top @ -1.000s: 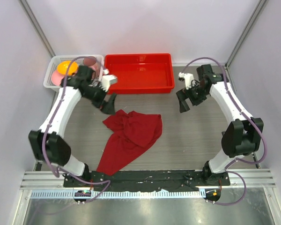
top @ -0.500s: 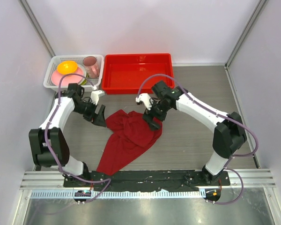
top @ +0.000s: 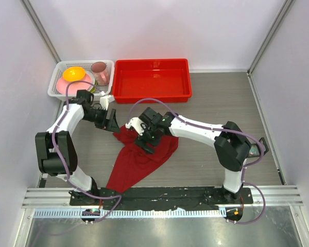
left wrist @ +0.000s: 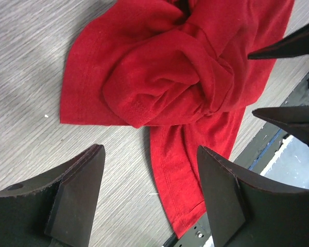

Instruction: Pin the brooch onto the clothing

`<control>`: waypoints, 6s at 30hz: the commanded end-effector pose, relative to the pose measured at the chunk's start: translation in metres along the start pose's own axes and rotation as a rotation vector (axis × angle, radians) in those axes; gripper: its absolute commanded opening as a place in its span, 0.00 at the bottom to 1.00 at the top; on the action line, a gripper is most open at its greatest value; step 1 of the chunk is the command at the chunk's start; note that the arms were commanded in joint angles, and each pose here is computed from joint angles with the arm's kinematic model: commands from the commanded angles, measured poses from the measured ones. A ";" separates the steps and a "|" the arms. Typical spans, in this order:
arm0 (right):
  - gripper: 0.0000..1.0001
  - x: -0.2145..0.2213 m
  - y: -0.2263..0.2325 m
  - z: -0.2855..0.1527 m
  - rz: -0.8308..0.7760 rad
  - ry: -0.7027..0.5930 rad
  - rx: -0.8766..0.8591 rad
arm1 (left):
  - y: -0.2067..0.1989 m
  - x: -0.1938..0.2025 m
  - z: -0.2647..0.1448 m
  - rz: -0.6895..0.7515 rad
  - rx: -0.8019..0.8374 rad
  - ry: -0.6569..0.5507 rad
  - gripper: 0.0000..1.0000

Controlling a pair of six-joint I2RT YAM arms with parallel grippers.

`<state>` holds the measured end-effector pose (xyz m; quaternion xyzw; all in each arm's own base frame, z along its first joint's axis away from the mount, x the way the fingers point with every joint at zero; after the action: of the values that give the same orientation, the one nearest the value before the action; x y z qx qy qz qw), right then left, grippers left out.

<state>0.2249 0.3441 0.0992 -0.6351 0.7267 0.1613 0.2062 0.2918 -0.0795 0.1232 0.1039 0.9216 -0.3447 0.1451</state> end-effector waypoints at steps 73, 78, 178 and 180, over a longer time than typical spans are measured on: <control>0.56 0.022 -0.058 -0.220 0.005 -0.348 0.040 | -0.251 -0.033 -0.041 1.177 0.261 -0.330 0.00; 0.68 0.026 -0.060 -0.243 -0.121 -0.383 0.223 | -0.258 -0.037 -0.033 1.121 0.312 -0.309 0.00; 0.06 0.153 -0.075 -0.057 0.167 -0.001 -0.103 | -0.113 0.066 0.099 0.060 0.060 0.062 0.00; 0.01 0.149 -0.089 -0.061 0.191 0.010 -0.046 | -0.116 0.044 0.074 0.097 0.072 0.012 0.00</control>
<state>0.2680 0.1689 0.0611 -0.5830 0.7699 0.2257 0.1282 0.2021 -0.2397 0.0729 0.1123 0.9115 -0.3847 0.0930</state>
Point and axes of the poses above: each gripper's point midway between its finger pads, its own z axis out along the fingers, its own y axis along the line the jaws close on, x = y × z, the point moved 2 cm from there along -z, back along the fingers, and after that the axes turned 11 degrees about -z, right-handed, at the moved point
